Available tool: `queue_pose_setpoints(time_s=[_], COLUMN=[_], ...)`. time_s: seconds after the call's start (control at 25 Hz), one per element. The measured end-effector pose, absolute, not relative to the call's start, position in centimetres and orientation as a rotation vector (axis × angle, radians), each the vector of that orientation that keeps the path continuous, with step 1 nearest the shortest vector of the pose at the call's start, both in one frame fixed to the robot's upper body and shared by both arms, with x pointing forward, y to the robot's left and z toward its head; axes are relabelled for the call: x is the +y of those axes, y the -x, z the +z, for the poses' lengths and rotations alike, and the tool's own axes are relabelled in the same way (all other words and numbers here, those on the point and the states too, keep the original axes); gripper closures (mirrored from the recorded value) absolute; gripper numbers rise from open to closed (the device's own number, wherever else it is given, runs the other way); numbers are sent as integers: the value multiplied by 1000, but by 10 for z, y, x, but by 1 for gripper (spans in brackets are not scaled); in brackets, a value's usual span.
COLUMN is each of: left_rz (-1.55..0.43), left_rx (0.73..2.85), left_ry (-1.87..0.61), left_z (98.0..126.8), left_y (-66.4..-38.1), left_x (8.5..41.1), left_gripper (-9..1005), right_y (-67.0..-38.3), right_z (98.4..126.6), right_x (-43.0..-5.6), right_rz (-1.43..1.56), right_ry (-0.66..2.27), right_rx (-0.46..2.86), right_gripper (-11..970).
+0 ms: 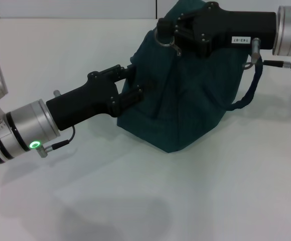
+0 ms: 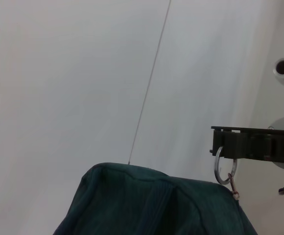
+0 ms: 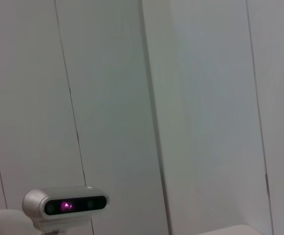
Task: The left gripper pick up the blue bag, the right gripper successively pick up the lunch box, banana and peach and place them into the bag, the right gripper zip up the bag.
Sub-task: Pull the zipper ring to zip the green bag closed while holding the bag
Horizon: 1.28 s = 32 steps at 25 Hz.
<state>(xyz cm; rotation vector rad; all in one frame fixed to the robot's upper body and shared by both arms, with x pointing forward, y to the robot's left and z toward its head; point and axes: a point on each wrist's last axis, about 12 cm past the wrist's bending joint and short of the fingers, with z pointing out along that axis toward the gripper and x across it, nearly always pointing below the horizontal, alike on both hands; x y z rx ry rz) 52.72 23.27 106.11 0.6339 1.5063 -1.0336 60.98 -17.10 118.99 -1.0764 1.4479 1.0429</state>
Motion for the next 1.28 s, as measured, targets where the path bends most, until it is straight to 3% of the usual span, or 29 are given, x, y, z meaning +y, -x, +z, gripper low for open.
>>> queue_pose_setpoints(time_s=[0.32, 0.56, 0.88, 1.28], left_rz=[-1035, -1033, -1031, -1028], left_rx=[1505, 1503, 1504, 1512], left_ry=[-652, -653, -654, -658], left_z=[1060, 1061, 1060, 1058], left_y=[-526, -527, -525, -524], left_x=[231, 230, 231, 233], left_gripper=[628, 827, 941, 942], right_y=[-609, -608, -613, -619], right_z=[1189, 1189, 1185, 1175], right_x=[-174, -174, -190, -209], right_rz=[1048, 1056, 1001, 907], right_ry=[1065, 1069, 972, 874], right_rx=[1449, 1445, 1477, 1545], right_gripper=[947, 947, 948, 947])
